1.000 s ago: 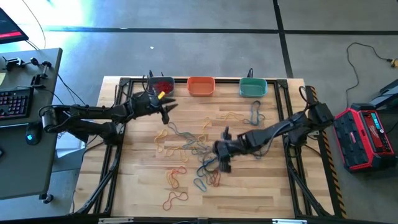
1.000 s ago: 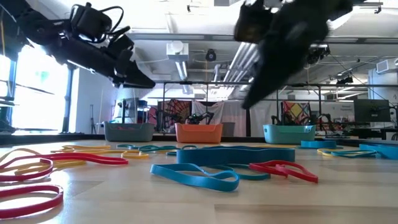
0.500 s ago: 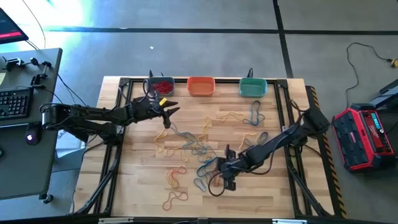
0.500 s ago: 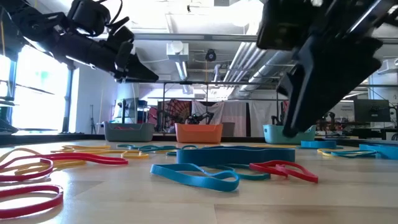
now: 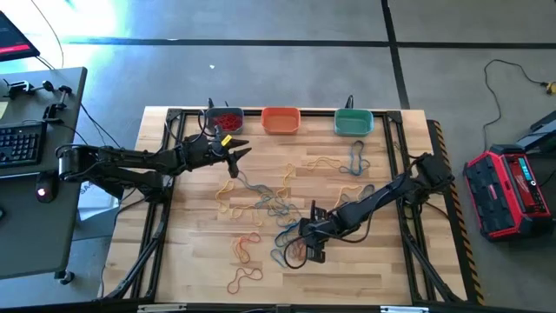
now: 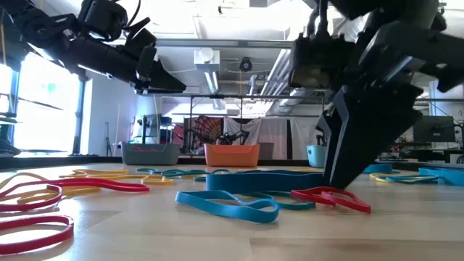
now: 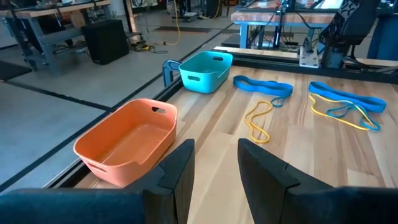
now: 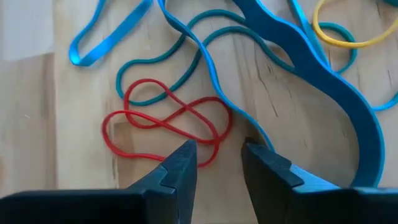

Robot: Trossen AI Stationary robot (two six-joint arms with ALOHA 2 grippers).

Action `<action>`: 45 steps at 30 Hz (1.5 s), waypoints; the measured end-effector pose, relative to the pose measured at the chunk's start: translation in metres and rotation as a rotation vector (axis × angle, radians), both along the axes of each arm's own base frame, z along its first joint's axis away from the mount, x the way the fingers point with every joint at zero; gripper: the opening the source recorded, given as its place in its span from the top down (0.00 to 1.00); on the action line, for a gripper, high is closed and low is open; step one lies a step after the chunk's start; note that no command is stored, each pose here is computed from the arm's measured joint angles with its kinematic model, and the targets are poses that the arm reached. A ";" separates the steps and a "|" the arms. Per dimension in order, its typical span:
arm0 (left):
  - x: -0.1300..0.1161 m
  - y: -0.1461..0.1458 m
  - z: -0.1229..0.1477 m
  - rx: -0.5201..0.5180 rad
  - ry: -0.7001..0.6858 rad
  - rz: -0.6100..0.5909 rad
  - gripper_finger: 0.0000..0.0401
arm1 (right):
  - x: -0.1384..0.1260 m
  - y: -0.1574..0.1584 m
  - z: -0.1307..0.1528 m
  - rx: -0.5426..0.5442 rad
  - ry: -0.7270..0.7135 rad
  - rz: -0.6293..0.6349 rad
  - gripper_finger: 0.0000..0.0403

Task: Sort rubber bands into baskets
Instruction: Put the red rubber band into the blue bin

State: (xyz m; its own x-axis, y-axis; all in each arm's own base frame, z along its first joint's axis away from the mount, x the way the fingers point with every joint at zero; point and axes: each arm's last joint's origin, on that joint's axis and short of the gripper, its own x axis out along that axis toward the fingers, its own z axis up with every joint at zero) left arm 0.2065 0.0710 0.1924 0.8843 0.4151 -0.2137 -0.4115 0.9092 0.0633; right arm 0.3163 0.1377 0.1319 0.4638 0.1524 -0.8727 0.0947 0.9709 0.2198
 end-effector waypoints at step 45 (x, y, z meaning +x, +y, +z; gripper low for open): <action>0.024 -0.048 -0.004 -0.098 -0.114 -0.330 0.63 | 0.054 -0.094 0.111 -0.609 -0.520 0.044 1.00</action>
